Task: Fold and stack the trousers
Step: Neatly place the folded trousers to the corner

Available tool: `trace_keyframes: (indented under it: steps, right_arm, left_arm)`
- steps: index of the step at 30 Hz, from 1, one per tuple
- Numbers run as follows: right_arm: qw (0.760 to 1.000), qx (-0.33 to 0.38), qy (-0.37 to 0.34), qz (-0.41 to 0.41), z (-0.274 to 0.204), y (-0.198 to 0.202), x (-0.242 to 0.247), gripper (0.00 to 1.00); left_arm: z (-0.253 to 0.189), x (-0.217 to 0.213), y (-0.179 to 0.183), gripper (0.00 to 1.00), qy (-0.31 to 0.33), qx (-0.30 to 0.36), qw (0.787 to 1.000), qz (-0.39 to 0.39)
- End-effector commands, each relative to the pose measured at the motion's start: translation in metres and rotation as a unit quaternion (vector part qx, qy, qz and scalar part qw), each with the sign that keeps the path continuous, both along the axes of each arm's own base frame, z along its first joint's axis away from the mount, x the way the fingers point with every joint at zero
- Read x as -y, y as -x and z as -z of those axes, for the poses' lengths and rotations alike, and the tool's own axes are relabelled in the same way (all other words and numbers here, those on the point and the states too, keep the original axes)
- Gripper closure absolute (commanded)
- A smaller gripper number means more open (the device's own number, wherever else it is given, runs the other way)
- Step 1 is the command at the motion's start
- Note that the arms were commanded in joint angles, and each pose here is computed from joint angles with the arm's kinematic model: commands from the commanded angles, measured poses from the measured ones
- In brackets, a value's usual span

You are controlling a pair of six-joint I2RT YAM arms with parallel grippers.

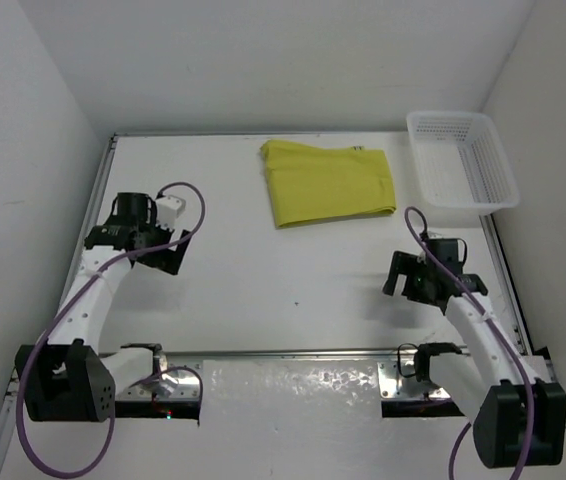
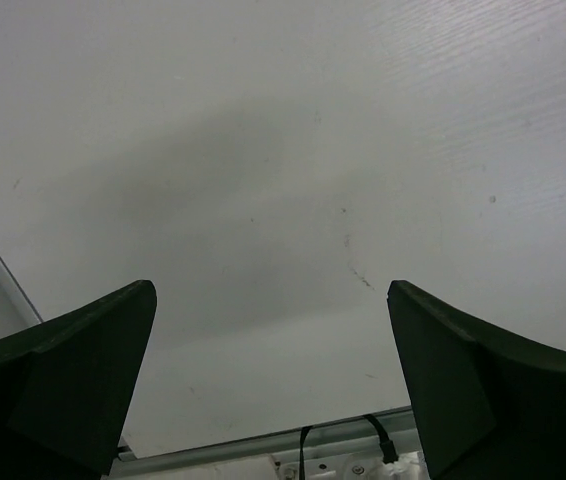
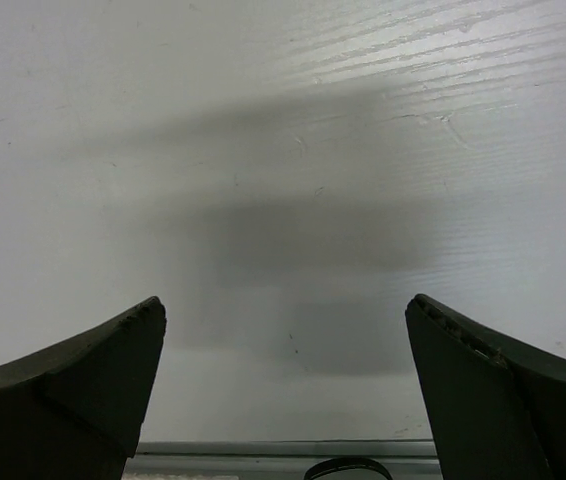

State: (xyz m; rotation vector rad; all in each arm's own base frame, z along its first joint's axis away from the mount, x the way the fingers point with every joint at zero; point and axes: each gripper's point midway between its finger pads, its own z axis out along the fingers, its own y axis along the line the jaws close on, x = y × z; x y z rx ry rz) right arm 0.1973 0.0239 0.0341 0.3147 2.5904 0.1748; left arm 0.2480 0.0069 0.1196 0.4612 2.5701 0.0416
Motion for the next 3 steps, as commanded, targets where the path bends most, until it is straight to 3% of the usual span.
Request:
trace_keyframes:
  steps: [1, 3]
  right_arm:
    - [1.0, 0.026, 0.001, -0.005, -0.0027, -0.004, 0.0005, 0.01]
    - [0.998, 0.055, 0.0, -0.005, -0.0103, -0.0104, 0.0001, 0.01]
  left_arm:
    - [-0.0005, -0.0094, -0.0015, 0.0, -0.021, 0.021, 1.0, -0.005]
    - [0.0026, -0.0104, 0.001, 0.0, -0.024, 0.02, 1.0, -0.006]
